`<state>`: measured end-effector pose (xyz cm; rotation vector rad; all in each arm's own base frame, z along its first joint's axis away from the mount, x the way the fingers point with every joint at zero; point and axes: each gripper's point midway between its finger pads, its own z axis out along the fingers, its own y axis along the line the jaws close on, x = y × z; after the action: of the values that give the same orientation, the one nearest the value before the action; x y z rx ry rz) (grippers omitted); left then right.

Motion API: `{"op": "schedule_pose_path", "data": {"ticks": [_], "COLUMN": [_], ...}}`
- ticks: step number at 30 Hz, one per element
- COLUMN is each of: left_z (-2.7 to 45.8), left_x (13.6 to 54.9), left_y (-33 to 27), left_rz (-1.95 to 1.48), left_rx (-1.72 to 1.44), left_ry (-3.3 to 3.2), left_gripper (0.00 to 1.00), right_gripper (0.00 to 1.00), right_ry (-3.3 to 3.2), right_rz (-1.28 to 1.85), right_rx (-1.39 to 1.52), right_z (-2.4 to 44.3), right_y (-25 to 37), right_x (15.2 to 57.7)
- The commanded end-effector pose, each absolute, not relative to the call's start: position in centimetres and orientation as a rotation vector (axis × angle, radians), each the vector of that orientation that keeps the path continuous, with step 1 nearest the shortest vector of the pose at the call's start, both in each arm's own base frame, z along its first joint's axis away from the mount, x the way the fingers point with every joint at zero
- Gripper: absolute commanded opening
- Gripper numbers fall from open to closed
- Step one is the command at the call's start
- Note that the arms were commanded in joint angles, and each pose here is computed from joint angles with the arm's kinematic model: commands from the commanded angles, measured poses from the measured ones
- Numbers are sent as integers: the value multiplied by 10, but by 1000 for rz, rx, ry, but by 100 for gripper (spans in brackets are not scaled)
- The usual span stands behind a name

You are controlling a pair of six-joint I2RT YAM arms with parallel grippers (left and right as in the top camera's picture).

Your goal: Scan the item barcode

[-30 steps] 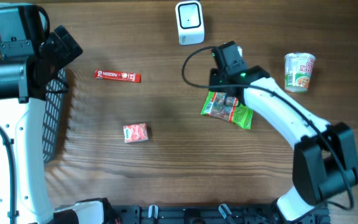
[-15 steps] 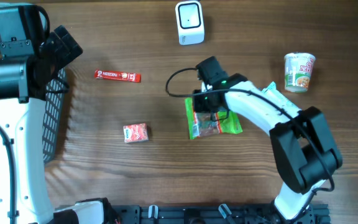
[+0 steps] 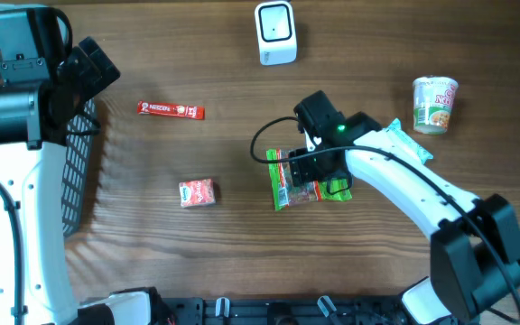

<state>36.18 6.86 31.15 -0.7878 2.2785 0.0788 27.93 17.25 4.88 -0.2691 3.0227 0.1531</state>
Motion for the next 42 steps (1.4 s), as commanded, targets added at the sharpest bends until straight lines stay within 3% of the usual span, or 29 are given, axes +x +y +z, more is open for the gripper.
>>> {"op": "schedule_pose_path", "data": {"ticks": [1, 7, 9, 11, 18, 20, 21, 23, 24, 25, 26, 27, 28, 35, 42], "left_z": [317, 317, 317, 317, 317, 317, 317, 317, 317, 317, 317, 317, 317, 317, 317], "left_x": [361, 361, 361, 361, 361, 361, 361, 361, 361, 361, 361, 361, 361, 361, 361], "left_y": [72, 72, 72, 72, 72, 72, 72, 72, 72, 72, 72, 72, 72, 72, 72], "left_rz": [91, 91, 91, 91, 91, 91, 91, 91, 91, 91, 91, 91, 91, 91, 91], "left_rx": [-784, -784, -785, -784, -784, -784, -784, -784, -785, -784, -784, -784, -784, -784, -784], "left_ry": [2264, 2264, 2264, 2264, 2264, 2264, 2264, 2264, 2264, 2264, 2264, 2264, 2264, 2264, 2264], "left_gripper": [100, 100, 100, 100, 100, 100, 100, 100, 100, 100, 100, 100, 100, 100, 100], "right_gripper": [75, 79, 85, 96, 100, 90, 67, 41, 20, 11, 22, 55, 65, 77, 91], "right_ry": [3045, 3039, 3021, 3020, 3114, 3126, 3132, 3132, 3128, 3122, 3113, 3104, 3094, 3061, 3046], "right_rz": [-3, 4, 19, 20, 11, 62, 97, 111, 117, 118, 123, 127, 133, 187, 186], "right_rx": [-145, -109, -105, -120, -31, -14, -56, -128, -165, -191, -188, -187, -182, -138, -59], "right_z": [27, 9, 1, -10, -39, -39, -39, -39, -38, -37, -33, -29, -25, 8, 8], "right_y": [151, 148, 148, 145, 113, 108, 110, 111, 112, 112, 114, 116, 118, 133, 133], "right_x": [275, 269, 270, 264, 247, 250, 249, 248, 249, 251, 256, 261, 266, 293, 298]}}
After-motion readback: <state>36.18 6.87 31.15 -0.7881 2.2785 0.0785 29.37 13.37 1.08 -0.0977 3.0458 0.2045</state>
